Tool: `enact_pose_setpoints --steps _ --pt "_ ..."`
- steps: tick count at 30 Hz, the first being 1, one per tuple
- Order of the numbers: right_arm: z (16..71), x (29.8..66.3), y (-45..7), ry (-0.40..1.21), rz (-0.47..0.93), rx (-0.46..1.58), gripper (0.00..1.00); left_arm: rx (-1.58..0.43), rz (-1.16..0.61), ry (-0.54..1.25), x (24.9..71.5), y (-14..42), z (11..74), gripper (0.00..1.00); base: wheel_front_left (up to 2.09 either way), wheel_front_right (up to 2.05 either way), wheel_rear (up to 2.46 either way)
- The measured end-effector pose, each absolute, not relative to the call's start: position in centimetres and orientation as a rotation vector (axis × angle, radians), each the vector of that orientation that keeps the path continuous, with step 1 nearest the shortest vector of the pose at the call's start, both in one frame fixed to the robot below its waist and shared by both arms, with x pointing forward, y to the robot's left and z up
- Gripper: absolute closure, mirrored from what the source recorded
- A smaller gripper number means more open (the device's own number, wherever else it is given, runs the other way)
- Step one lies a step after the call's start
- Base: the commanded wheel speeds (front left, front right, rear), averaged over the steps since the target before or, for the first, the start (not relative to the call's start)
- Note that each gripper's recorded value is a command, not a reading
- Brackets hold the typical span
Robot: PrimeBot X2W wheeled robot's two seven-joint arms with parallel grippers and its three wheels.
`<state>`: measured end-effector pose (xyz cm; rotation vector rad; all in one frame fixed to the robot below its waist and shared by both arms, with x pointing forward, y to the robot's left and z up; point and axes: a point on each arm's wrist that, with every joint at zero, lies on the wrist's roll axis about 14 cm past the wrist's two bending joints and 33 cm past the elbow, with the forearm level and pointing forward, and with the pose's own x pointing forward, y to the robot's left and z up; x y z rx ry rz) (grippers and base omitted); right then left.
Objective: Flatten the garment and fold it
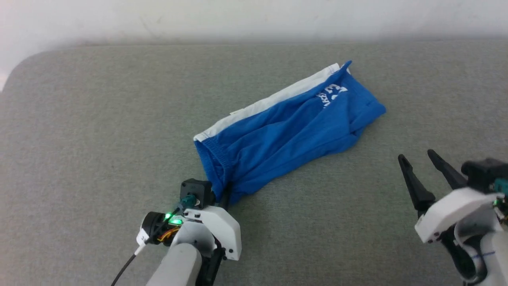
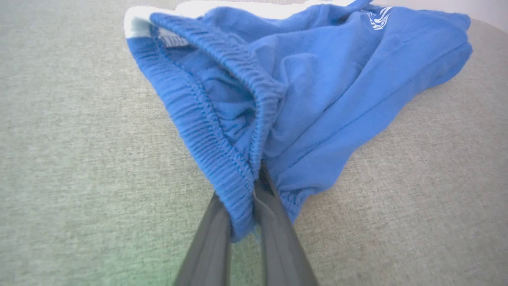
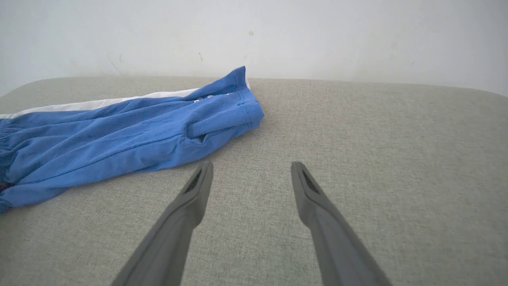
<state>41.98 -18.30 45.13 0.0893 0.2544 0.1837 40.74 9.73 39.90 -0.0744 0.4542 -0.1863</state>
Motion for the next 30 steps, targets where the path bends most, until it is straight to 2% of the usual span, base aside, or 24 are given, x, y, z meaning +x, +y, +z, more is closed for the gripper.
enact_pose_setpoints --steps 8,14,18,22,27,28,29,30 --pt "45.9 48.5 -14.7 0.437 0.324 0.117 0.0 -0.076 -0.217 0.368 40.6 9.6 41.3 1.0 0.0 0.0 0.0" --pt "42.8 52.8 -15.9 0.62 0.254 0.006 0.0 -0.072 -0.238 0.343 41.0 9.2 41.7 1.0 0.0 0.0 0.0" --pt "40.5 54.3 -15.5 0.713 0.237 -0.033 0.0 -0.066 -0.244 0.342 41.0 9.3 41.6 1.0 0.0 0.0 0.0" --pt "37.8 54.3 -14.0 0.806 0.268 -0.068 0.0 -0.067 -0.241 0.348 41.0 9.4 41.3 1.0 0.0 0.0 0.0" --pt "36.4 54.9 -13.5 0.861 0.29 -0.138 0.0 -0.071 -0.238 0.354 41.1 9.5 40.9 1.0 0.0 0.0 0.0" --pt "36.2 54.9 -13.4 0.867 0.297 -0.152 0.36 -0.07 -0.236 0.354 41.1 9.5 40.9 1.0 0.0 0.0 0.0" --pt "36.2 54.9 -13.4 0.867 0.3 -0.159 1.0 -0.07 -0.238 0.353 41.1 9.5 40.9 1.0 0.0 0.0 0.0" --pt "36.3 54.9 -13.4 0.864 0.303 -0.159 1.0 -0.071 -0.239 0.356 41.0 9.4 40.8 1.0 0.0 0.0 0.0"
